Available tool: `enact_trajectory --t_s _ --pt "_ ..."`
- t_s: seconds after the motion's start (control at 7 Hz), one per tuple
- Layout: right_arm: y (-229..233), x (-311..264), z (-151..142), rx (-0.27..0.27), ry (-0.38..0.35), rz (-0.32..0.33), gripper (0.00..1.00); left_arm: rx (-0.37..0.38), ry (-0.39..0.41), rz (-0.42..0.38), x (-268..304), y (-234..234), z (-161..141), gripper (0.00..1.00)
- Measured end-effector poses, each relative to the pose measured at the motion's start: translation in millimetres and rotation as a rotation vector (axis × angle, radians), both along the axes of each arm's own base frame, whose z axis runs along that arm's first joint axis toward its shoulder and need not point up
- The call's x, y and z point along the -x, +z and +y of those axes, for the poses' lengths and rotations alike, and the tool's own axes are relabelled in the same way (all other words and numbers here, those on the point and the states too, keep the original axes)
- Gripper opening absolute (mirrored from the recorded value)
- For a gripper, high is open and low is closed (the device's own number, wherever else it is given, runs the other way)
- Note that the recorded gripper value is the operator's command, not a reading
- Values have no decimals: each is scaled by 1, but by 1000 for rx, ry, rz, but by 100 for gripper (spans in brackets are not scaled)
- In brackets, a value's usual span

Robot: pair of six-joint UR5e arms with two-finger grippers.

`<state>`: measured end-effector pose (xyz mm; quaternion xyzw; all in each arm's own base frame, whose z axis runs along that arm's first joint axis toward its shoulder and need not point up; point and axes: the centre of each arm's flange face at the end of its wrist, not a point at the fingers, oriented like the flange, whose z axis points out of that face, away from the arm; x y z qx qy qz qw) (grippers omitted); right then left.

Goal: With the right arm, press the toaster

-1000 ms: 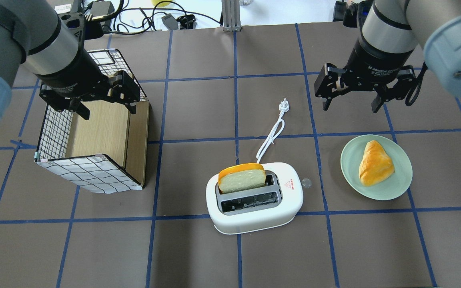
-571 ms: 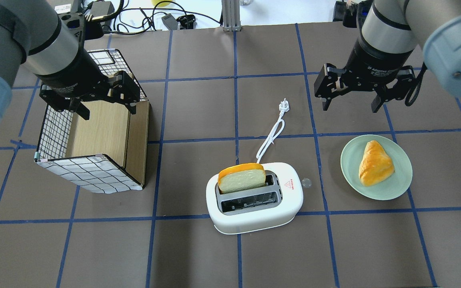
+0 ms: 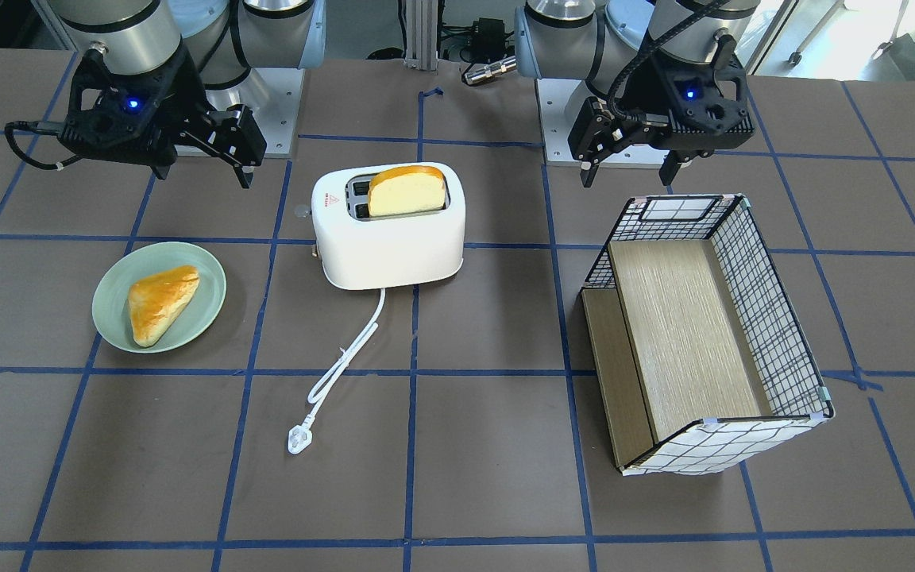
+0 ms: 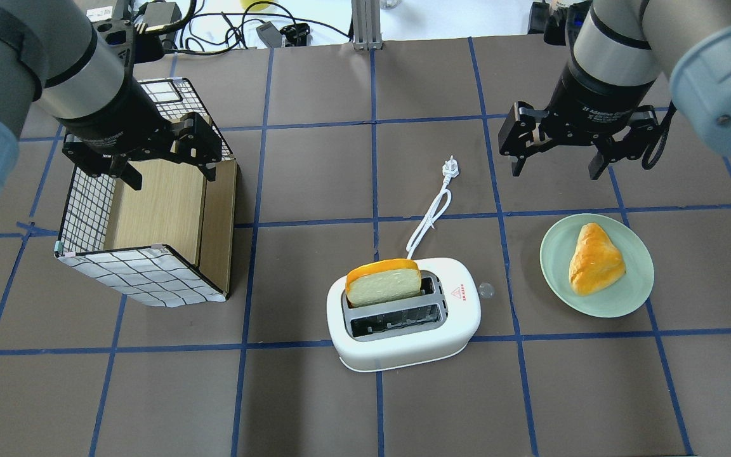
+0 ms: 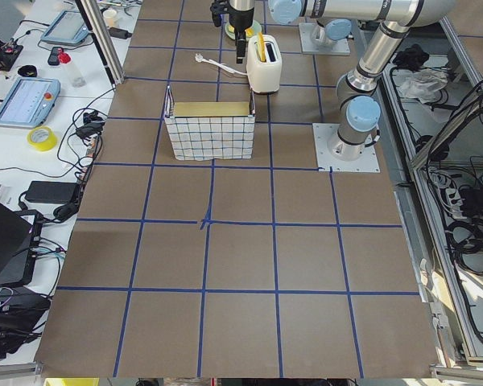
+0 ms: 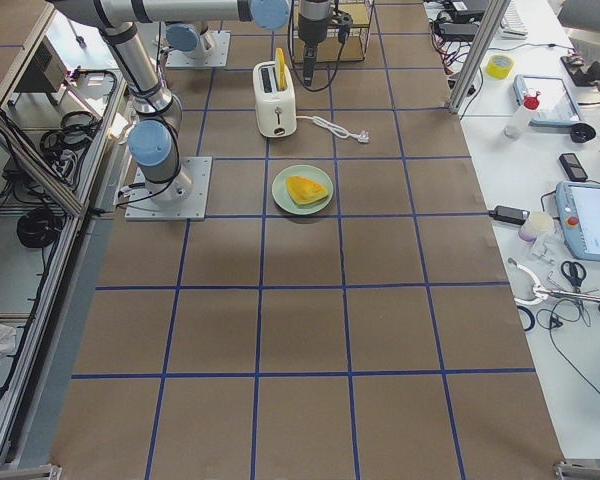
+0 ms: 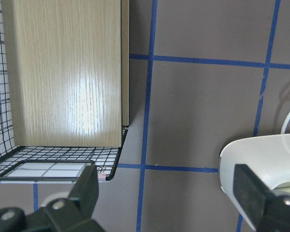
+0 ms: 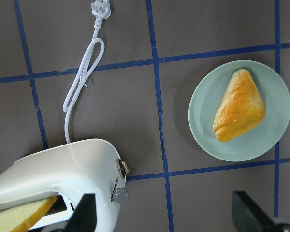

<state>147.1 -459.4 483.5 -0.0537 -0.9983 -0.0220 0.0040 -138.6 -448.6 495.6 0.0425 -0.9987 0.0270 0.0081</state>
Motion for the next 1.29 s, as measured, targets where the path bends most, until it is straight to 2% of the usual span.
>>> enact_trajectory --t_s 1.29 --pt "-3 1 -3 -1 0 8 100 0 0 0 0 0 0 100"
